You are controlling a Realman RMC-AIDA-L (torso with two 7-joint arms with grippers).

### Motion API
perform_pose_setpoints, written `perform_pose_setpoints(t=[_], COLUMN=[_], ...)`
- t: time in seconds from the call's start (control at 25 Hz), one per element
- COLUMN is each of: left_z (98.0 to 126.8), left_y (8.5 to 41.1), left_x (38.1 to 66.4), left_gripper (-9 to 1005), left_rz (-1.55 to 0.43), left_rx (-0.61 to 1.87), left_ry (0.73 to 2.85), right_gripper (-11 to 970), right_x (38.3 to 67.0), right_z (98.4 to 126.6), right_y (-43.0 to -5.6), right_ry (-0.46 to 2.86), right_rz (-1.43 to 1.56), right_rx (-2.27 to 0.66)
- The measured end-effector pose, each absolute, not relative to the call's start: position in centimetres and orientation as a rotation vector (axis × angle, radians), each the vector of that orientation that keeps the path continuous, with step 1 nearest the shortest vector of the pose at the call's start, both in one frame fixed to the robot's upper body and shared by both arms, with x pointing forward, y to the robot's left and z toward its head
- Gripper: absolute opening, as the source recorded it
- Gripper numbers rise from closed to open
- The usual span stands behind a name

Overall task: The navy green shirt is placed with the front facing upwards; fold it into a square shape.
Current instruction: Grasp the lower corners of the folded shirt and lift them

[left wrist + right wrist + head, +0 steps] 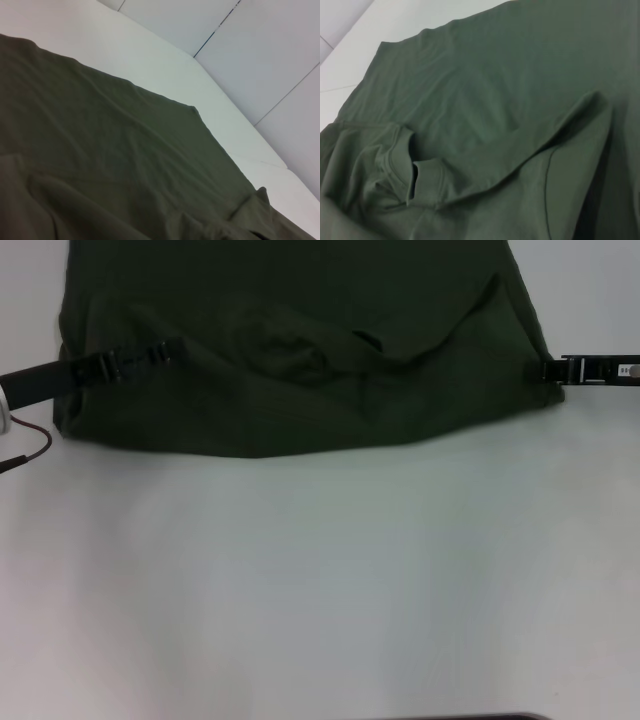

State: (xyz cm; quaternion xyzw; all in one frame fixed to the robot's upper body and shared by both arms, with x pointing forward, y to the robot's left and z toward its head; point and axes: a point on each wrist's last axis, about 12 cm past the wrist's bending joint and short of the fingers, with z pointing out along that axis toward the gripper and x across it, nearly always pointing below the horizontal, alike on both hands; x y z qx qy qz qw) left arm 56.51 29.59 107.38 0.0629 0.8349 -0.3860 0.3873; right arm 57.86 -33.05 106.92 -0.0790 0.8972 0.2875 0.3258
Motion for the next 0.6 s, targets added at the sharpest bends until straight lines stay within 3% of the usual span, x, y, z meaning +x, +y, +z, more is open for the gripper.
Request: perform_pose_setpoints(t=[0.6], left_z=[107.3], left_y=[33.0], left_x=[54.8], left_gripper=[873], left_rz=[-0.936], left_rx=[0.208], left_ry=[2.198], right_gripper=[36], right_x=[57.8], right_z=[106.9], right_y=[-33.3], right_ry=[2.353], right_rz=[0.746], right_rx=[-0.203])
